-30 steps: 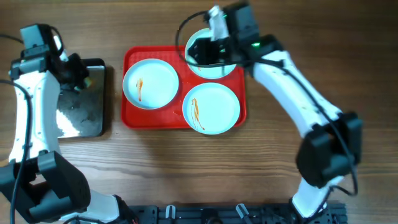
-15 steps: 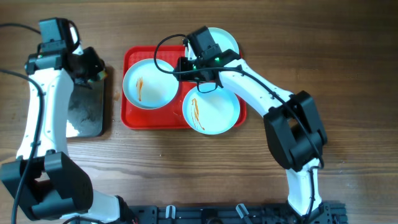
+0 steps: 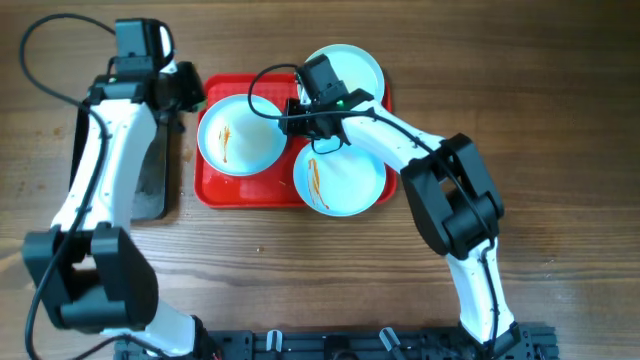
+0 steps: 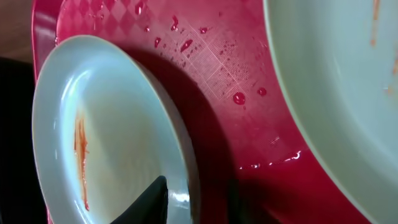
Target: Clean dirty plates on tray and stack at the side
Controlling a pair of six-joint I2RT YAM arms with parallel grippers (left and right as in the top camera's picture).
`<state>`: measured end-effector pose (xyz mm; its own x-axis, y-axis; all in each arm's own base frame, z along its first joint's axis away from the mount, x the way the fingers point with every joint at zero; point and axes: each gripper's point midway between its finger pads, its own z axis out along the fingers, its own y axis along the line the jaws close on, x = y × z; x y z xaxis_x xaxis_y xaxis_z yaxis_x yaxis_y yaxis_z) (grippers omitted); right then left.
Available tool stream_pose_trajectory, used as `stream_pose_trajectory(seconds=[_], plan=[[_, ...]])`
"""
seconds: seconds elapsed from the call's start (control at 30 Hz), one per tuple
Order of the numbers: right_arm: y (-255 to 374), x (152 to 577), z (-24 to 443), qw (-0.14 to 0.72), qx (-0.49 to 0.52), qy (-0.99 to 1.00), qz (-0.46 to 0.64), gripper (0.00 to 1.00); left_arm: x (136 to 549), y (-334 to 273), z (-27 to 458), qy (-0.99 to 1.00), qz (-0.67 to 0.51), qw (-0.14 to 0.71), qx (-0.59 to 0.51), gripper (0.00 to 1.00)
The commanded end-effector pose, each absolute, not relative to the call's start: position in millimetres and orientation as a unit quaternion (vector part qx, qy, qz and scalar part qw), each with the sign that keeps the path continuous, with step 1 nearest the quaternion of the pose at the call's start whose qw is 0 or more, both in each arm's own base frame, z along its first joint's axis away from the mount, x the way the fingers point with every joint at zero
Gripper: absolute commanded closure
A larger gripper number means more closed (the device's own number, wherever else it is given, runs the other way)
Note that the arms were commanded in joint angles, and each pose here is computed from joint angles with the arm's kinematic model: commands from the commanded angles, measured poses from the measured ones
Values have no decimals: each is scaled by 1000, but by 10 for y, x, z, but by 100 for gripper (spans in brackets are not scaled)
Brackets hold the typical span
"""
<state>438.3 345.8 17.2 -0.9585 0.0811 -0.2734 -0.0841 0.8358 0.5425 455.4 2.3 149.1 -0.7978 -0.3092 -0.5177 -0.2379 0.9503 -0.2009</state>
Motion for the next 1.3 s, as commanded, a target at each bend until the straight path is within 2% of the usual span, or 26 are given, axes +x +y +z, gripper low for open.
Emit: stream_pose_trajectory(seconds=[0.0, 0.1, 0.2, 0.33, 0.57, 0.77, 0.9, 1.07, 1.17, 1.27], plan=[[3559, 4366, 159, 142, -13, 945, 295, 71, 4688, -28, 1321, 946, -72, 279, -148, 96], [3609, 4339, 94, 141, -20, 945, 294, 75, 4752, -100, 1212, 947, -85, 275, -141, 96], [3591, 4344, 7, 141, -16, 948, 285, 95, 4795, -252, 1089, 951, -93, 268, -125, 96], [3559, 4372, -24, 147, -13, 950, 275, 95, 4745, -458, 839, 963, -88, 238, -92, 96], [3529, 4390, -31, 149, -9, 951, 271, 95, 4573, -85, 440, 974, 22, 193, -116, 96], [3497, 4411, -25, 145, -5, 950, 277, 95, 4452, -44, 17, 987, 53, 138, -55, 96], [3457, 4431, -21, 139, 3, 949, 283, 95, 4164, -285, -199, 997, 13, 67, -21, 96], [3456, 4441, -16, 138, 10, 949, 285, 95, 3812, -906, -159, 988, -134, 2, 75, 96], [3458, 4439, -16, 138, 10, 949, 285, 95, 3655, -971, -140, 985, -150, -29, 76, 96], [3463, 4441, -12, 138, 10, 948, 286, 95, 3708, -979, -142, 986, -150, -19, 69, 96]])
